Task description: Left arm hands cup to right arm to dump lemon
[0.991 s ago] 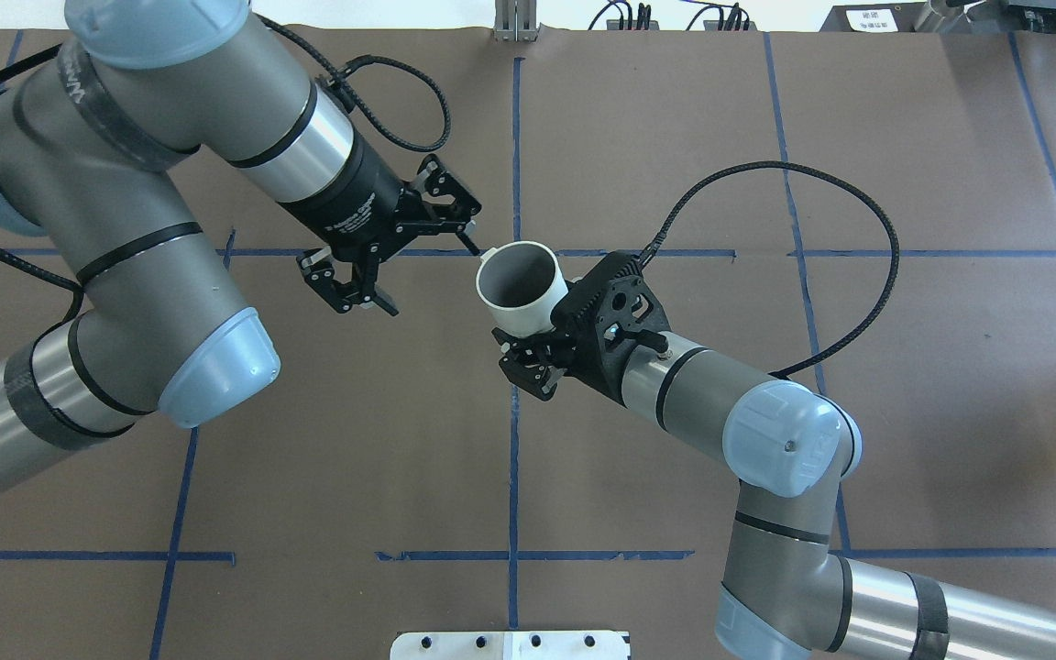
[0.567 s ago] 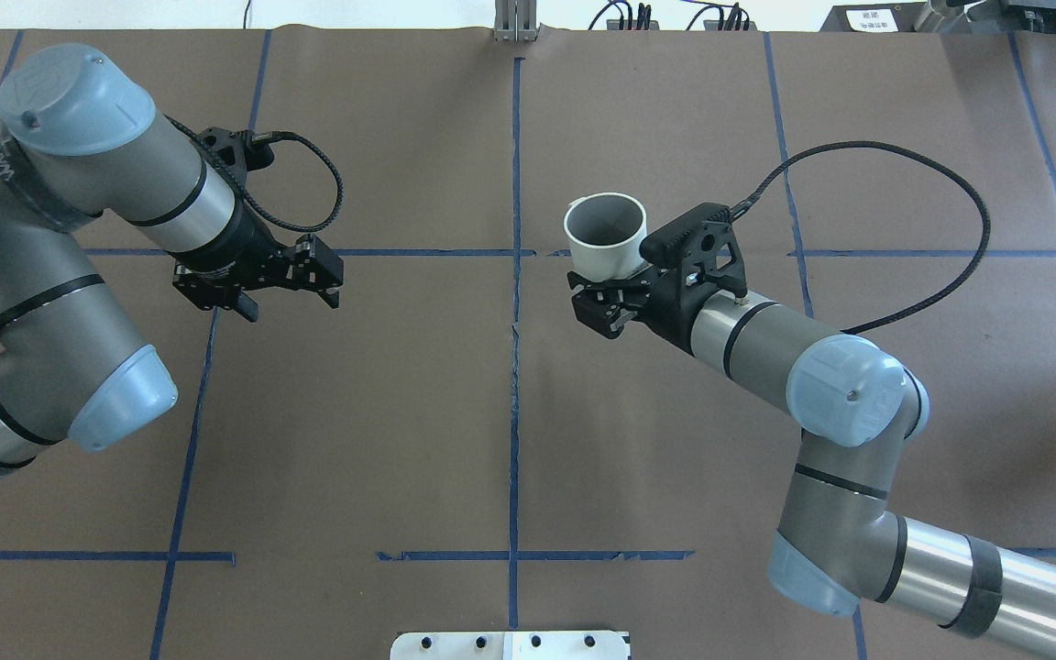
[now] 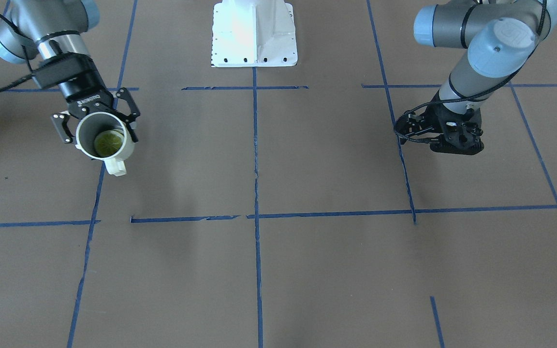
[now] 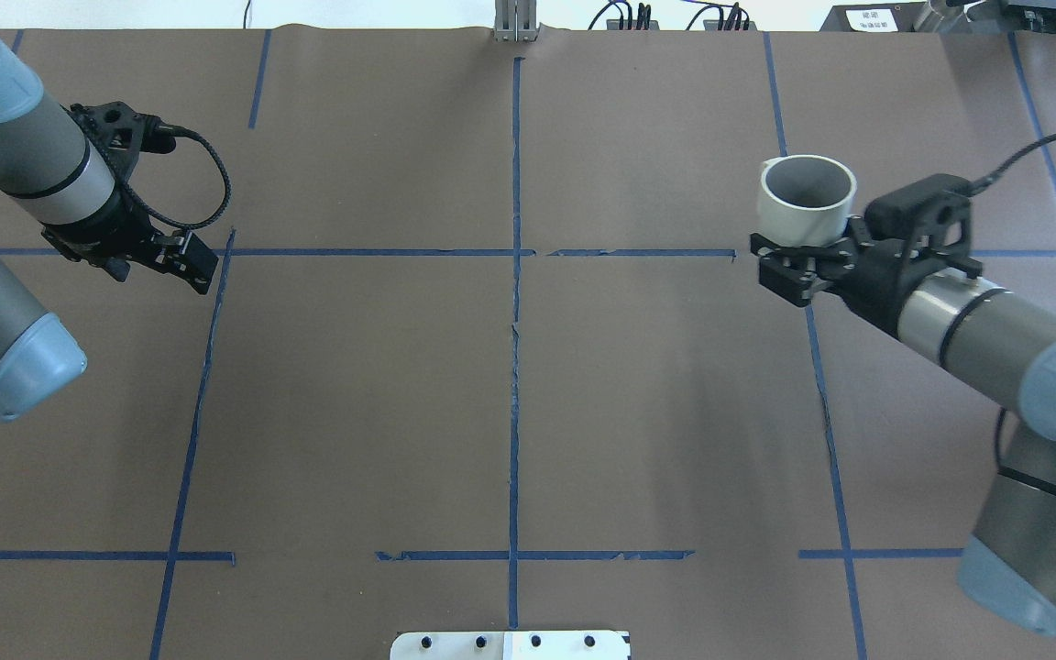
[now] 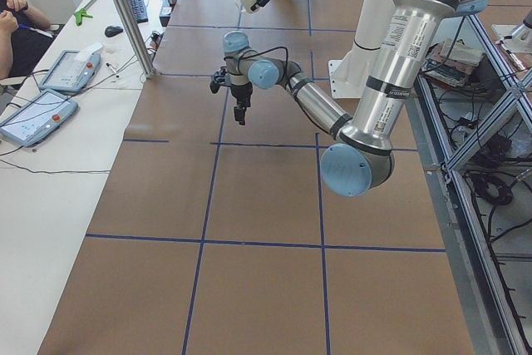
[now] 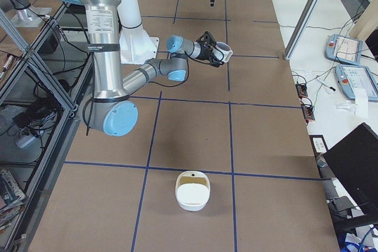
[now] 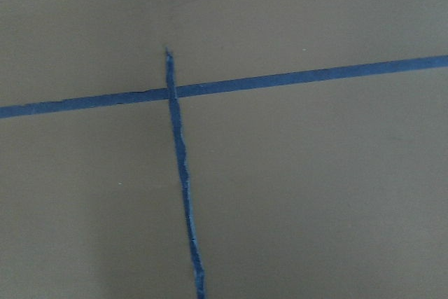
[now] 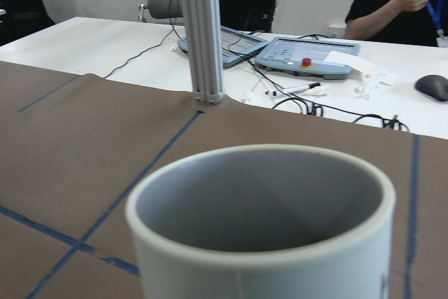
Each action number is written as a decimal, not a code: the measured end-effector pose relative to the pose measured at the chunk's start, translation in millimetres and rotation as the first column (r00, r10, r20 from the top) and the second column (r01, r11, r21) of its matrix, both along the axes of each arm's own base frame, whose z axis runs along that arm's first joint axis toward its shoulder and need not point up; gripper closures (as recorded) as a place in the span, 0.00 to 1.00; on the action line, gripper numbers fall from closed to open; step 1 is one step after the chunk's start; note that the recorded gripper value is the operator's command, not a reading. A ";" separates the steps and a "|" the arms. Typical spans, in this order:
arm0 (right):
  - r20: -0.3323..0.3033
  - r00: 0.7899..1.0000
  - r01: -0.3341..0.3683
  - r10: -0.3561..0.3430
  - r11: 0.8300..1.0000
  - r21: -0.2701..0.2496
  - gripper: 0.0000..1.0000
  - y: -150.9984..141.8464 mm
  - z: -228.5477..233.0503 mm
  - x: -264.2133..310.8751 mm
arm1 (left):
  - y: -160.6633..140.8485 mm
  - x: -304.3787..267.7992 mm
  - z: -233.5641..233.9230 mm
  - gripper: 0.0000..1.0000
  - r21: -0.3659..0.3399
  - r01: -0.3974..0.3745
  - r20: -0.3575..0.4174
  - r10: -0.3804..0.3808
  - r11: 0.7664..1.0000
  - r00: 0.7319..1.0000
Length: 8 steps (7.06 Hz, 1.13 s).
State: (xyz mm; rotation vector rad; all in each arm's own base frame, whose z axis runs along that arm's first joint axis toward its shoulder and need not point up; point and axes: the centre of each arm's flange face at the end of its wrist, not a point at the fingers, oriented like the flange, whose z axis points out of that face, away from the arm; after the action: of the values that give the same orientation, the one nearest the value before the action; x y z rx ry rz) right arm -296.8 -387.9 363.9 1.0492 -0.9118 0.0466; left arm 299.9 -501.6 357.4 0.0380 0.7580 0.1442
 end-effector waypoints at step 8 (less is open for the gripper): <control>0.248 0.966 -0.084 0.066 0.995 0.061 0.88 120.9 304.5 212.5 | 2.3 0.3 1.5 0.00 -0.007 0.003 0.000 -0.003 1.000 1.000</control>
State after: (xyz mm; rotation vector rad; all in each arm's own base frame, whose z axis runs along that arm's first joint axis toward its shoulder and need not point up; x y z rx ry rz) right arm -84.2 -267.0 668.4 1.1608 -1.1042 0.2131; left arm 300.2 -499.4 358.8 0.0326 0.7581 0.1385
